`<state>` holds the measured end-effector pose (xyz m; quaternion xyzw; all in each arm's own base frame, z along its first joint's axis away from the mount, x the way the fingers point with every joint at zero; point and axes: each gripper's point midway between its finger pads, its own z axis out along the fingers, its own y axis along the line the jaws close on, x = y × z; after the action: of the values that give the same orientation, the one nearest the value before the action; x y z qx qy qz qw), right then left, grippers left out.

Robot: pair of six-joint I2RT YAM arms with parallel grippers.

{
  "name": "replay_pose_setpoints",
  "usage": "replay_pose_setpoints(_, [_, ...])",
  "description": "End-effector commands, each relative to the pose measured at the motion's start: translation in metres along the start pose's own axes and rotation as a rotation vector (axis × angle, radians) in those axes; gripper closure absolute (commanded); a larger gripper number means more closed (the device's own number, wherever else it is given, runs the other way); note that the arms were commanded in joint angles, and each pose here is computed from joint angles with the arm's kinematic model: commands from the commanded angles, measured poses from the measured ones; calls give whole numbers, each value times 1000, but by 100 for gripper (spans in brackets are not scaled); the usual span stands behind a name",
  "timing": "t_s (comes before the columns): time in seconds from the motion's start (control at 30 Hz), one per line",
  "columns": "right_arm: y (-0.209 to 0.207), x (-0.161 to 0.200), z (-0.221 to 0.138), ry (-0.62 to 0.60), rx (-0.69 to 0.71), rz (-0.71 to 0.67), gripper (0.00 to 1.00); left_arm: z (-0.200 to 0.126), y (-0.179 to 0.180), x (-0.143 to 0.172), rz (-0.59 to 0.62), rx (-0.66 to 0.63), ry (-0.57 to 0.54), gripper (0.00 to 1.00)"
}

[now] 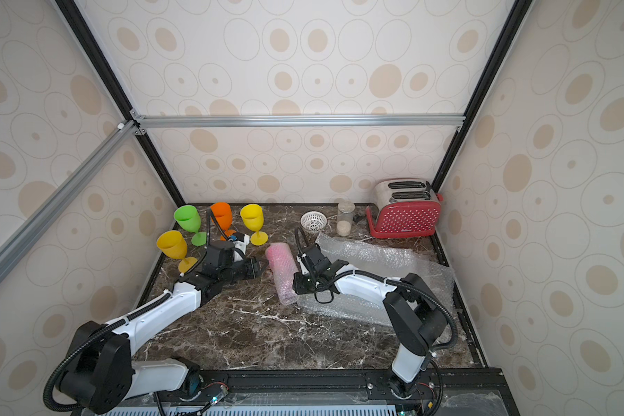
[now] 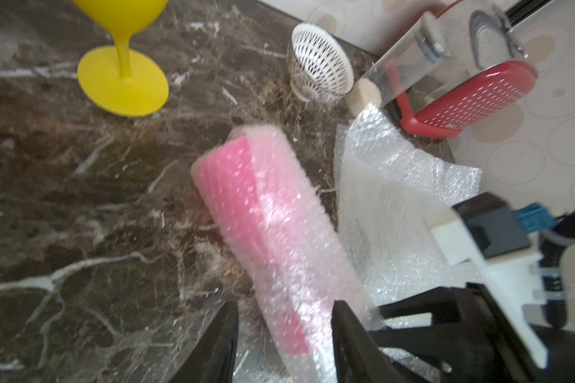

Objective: Unpack wine glasses from bubble wrap
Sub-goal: Unwrap the bubble wrap at the center of the board.

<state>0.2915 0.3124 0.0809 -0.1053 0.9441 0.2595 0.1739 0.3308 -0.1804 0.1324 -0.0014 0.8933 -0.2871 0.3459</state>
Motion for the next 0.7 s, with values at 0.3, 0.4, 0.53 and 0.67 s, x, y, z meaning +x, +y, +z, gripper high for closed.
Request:
replay_pose_setpoints(0.3, [-21, 5, -3, 5, 48, 47, 73, 18, -22, 36, -150, 272, 61, 45])
replay_pose_setpoints(0.4, [-22, 6, -2, 8, 48, 48, 73, 21, -30, 37, -182, 345, 59, 42])
replay_pose_setpoints(0.53, [-21, 6, -3, 10, 39, 45, 73, 33, -19, 43, -188, 296, 82, 42])
replay_pose_setpoints(0.67, [-17, 6, -3, 6, 15, 41, 73, 40, -18, 41, -201, 301, 78, 44])
